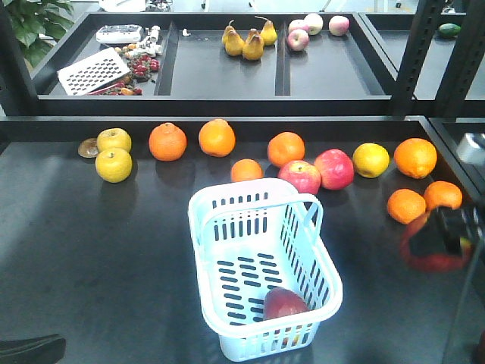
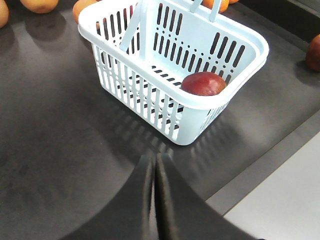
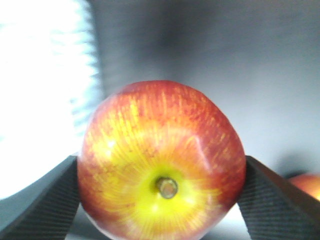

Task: Pick three apples into basket with both arms
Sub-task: 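Carry the second apple over the basket and release it inside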

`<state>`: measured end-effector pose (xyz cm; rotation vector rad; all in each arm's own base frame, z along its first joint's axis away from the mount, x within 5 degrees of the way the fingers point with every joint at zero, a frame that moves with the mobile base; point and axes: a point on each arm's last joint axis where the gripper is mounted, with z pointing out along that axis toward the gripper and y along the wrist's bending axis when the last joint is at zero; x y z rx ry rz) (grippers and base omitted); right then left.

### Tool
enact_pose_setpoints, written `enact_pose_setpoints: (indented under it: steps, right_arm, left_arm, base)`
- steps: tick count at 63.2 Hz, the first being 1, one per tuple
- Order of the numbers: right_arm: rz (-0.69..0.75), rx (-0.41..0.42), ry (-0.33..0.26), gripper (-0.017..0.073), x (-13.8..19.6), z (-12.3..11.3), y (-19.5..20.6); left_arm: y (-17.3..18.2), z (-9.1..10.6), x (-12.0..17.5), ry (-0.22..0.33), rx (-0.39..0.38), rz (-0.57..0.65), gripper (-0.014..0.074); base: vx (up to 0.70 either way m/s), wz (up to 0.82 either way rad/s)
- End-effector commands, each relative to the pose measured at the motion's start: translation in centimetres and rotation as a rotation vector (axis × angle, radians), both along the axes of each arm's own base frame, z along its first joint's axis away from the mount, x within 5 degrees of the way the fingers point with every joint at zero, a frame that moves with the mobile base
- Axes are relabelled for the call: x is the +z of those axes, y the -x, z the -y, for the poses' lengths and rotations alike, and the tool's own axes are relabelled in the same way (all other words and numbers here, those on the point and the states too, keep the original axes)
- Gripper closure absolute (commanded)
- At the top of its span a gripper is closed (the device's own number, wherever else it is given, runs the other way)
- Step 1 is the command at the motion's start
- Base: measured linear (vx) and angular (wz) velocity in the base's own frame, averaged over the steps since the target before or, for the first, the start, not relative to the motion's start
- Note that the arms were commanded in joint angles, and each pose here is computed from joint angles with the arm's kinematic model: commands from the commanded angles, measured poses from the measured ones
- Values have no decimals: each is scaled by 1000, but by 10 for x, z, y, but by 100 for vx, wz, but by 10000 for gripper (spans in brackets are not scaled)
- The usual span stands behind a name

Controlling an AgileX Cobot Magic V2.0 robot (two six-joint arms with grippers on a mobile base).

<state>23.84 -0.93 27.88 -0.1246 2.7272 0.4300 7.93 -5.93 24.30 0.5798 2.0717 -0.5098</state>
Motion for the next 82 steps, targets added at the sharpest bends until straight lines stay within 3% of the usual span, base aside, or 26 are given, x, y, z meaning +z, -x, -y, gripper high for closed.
enact_pose_setpoints:
  steps: [1,16,23,38,45,57,65,76,82]
  right_arm:
    - [104,45,-92,564,12,-13,24]
    - [266,175,-372,564,13,-49,59]
    - [293,260,-446,564,19,-70,62]
    - [342,308,-397,561,7,-114,46]
    - [374,303,-338,558,-2,-133,29]
    - [344,316,-309,499,-13,-156,-3]
    - [310,345,-265,369,-25,-162,-20]
    - [281,330,-252,81,-37,-164,-27]
    - [290,324,-247,-22,-36,-163,-28]
  left_arm:
    - [-4,0,12,57,36,53,600]
    - [-4,0,12,57,37,54,600]
    - [-4,0,12,58,38,55,600]
    - [-4,0,12,58,38,55,600]
    - [-4,0,12,58,38,55,600]
    - [-4,0,12,58,38,55,600]
    - [-4,0,12,58,37,54,600]
    - [-4,0,12,58,37,53,600]
    - [-4,0,12,58,37,53,600]
  base:
    - [0,0]
    - [0,0]
    - [0,0]
    - [0,0]
    - [0,0]
    - [0,0]
    - [0,0]
    - [0,0]
    - [0,0]
